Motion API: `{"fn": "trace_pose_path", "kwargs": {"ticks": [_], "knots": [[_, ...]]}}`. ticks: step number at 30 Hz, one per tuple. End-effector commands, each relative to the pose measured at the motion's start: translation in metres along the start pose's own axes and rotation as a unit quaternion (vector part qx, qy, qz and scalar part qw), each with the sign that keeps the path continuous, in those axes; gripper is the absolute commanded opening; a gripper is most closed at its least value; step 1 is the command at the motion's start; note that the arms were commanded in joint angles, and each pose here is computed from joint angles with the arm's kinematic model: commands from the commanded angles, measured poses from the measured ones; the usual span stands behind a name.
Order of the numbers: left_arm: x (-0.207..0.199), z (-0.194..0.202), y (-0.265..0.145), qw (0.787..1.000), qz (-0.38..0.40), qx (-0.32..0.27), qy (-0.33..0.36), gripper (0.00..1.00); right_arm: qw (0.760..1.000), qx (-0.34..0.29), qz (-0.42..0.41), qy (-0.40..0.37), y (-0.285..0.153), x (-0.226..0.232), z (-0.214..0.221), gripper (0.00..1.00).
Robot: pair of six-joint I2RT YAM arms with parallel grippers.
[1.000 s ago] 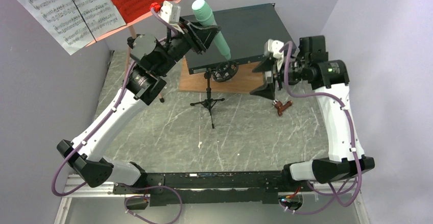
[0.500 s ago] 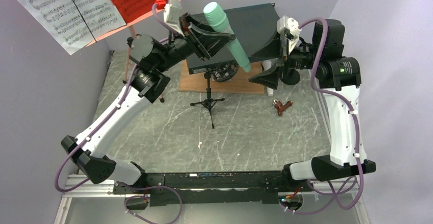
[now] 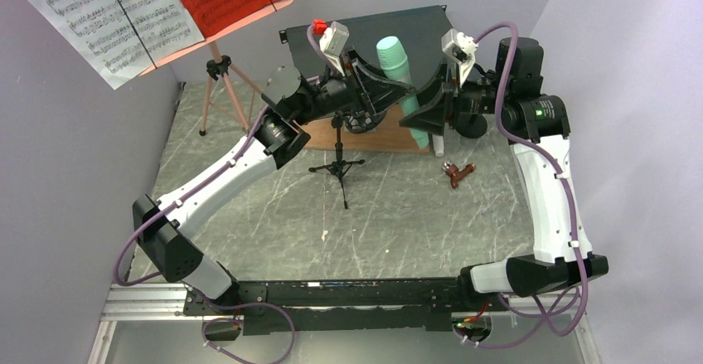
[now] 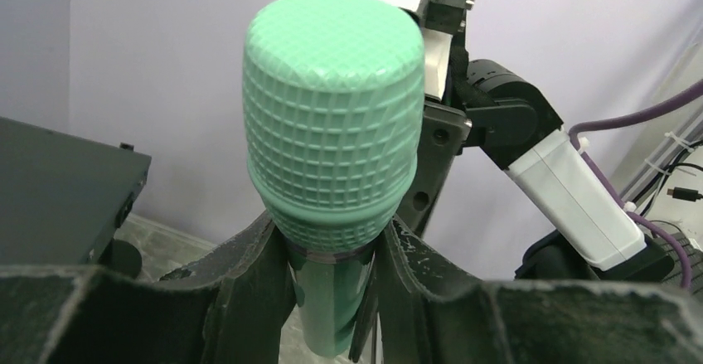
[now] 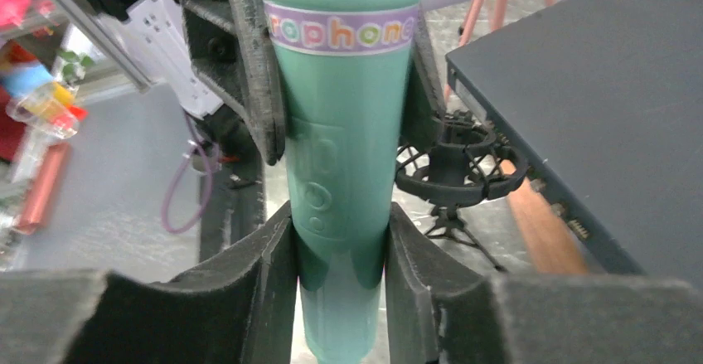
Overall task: Pack up the instrument practice props
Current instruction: Remove the microphone from the microphone stand, then place the microphone at the center of the board.
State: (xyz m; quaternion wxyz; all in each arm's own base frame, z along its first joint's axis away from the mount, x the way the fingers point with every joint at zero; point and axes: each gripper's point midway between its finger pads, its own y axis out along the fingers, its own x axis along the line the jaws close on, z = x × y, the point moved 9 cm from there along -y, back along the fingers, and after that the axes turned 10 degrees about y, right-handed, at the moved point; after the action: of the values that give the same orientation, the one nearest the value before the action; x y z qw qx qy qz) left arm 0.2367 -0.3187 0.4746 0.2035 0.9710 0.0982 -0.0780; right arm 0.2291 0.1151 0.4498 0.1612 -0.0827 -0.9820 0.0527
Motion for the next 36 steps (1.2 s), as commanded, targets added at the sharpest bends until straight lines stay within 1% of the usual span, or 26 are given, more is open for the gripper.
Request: {"fn": "trace_pose_path", "kwargs": {"ticks": [1, 2, 3, 4, 5, 6, 9, 10, 11, 13, 14, 18, 21, 23, 26, 28, 30, 33, 36], "knots": [[-0.006, -0.008, 0.001, 0.999, 0.017, -0.038, 0.012, 0.0, 1.0, -0.012, -0.02, -0.002, 0.0, 0.006, 0.001, 0.17], [-0.006, -0.006, 0.001, 0.999, 0.015, -0.037, 0.012, 0.0, 1.0, -0.011, -0.02, 0.001, 0.0, 0.005, 0.004, 0.08], [-0.006, -0.005, -0.001, 0.999, 0.014, -0.036, 0.012, 0.0, 1.0, -0.011, -0.021, 0.001, -0.002, 0.005, 0.007, 0.02], [-0.006, -0.004, -0.002, 0.999, 0.012, -0.033, 0.012, 0.03, 1.0, -0.013, -0.024, 0.0, -0.004, 0.005, 0.01, 0.0], [-0.006, -0.003, -0.004, 0.999, 0.009, -0.03, 0.012, 0.11, 1.0, -0.016, -0.023, 0.004, -0.009, 0.003, 0.014, 0.0], [-0.007, -0.001, -0.007, 1.0, 0.006, -0.026, 0.013, 0.24, 1.0, -0.02, -0.022, 0.003, -0.013, 0.001, 0.018, 0.0], [-0.008, 0.004, -0.018, 1.0, -0.001, -0.004, 0.027, 0.66, 0.999, -0.031, -0.012, -0.008, -0.028, 0.0, 0.031, 0.0], [-0.01, 0.005, -0.022, 0.999, -0.001, 0.007, 0.034, 0.77, 0.999, -0.034, 0.002, -0.01, -0.034, -0.002, 0.037, 0.0], [-0.012, 0.006, -0.028, 0.999, -0.002, 0.022, 0.043, 0.85, 0.999, -0.033, 0.019, -0.017, -0.039, -0.003, 0.042, 0.0], [-0.016, 0.006, -0.04, 0.997, -0.002, 0.052, 0.063, 0.93, 0.998, -0.024, 0.054, -0.03, -0.047, -0.003, 0.058, 0.0], [-0.019, 0.006, -0.047, 0.995, -0.002, 0.067, 0.075, 0.96, 0.996, -0.019, 0.071, -0.042, -0.051, -0.003, 0.065, 0.0], [-0.03, 0.006, -0.079, 0.984, -0.011, 0.121, 0.127, 0.98, 0.989, 0.01, 0.138, -0.06, -0.065, -0.002, 0.095, 0.0], [-0.038, 0.013, -0.11, 0.974, -0.034, 0.156, 0.16, 0.99, 0.979, 0.053, 0.187, -0.064, -0.078, -0.004, 0.118, 0.0], [-0.041, 0.019, -0.132, 0.966, -0.057, 0.173, 0.183, 0.99, 0.971, 0.09, 0.215, -0.054, -0.087, -0.008, 0.136, 0.0], [-0.044, 0.028, -0.168, 0.952, -0.111, 0.189, 0.213, 0.99, 0.964, 0.137, 0.228, -0.025, -0.095, -0.014, 0.166, 0.0], [-0.039, 0.038, -0.188, 0.935, -0.155, 0.207, 0.244, 0.99, 0.959, 0.154, 0.239, 0.008, -0.1, -0.02, 0.184, 0.0], [-0.035, 0.05, -0.206, 0.92, -0.185, 0.226, 0.261, 1.0, 0.954, 0.151, 0.258, 0.035, -0.107, -0.029, 0.197, 0.0], [-0.025, 0.07, -0.226, 0.897, -0.223, 0.259, 0.28, 1.0, 0.949, 0.112, 0.282, 0.085, -0.12, -0.04, 0.205, 0.0], [-0.015, 0.087, -0.243, 0.87, -0.261, 0.292, 0.3, 0.99, 0.946, 0.068, 0.286, 0.134, -0.134, -0.05, 0.21, 0.0]]}}
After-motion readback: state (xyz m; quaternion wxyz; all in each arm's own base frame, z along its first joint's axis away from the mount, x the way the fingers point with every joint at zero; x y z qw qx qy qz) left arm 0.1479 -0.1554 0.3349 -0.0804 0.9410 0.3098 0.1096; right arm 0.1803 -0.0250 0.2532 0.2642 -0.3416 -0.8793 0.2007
